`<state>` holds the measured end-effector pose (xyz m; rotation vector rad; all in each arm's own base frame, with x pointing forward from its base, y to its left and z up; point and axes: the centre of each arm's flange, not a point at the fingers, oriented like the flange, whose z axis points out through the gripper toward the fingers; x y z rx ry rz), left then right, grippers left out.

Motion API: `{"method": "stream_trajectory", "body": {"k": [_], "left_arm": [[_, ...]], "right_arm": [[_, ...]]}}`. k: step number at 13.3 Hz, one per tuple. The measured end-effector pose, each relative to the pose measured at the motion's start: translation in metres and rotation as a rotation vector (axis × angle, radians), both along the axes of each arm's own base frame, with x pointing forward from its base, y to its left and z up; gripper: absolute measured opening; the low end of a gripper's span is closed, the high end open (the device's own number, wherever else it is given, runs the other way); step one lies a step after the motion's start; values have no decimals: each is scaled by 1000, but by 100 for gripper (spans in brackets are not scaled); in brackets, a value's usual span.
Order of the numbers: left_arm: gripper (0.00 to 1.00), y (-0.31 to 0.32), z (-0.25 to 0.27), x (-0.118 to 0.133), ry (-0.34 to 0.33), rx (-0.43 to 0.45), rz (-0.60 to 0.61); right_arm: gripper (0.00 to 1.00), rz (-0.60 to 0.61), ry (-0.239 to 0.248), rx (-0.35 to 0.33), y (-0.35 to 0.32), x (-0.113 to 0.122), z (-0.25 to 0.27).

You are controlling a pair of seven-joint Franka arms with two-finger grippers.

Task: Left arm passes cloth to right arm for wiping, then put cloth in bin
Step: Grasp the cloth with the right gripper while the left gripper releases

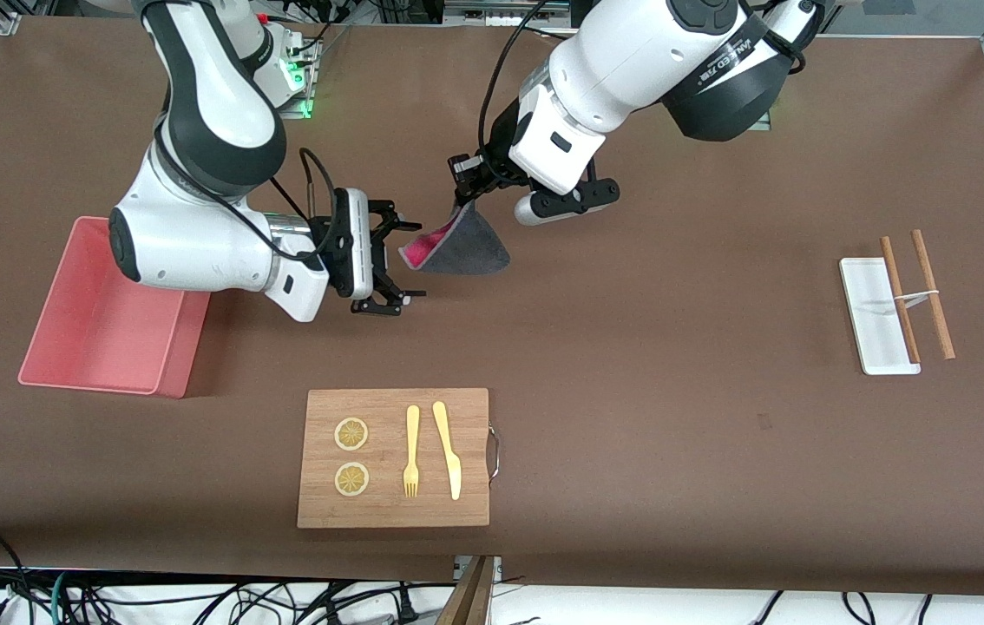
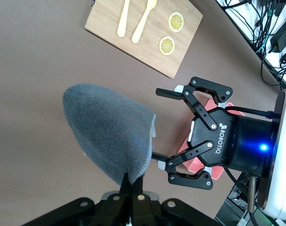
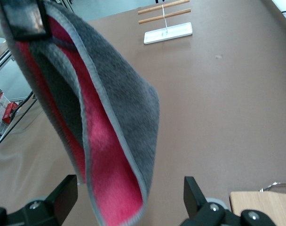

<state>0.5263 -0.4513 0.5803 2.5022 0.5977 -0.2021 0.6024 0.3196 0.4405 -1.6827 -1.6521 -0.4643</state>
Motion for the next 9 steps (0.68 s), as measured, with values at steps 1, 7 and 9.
{"method": "stream_trajectory", "body": {"k": [1,7,9], "left_arm": [[2,0,0,0,0,0,0],[2,0,0,0,-2,-1,2],[2,0,0,1,-2,-2,3]], "right_arm": [[100,-2,-12,0,6,-1,1],[97,-10,-31,-5,24,-7,0],[76,-16,-34,-5,23,-6,0]]}}
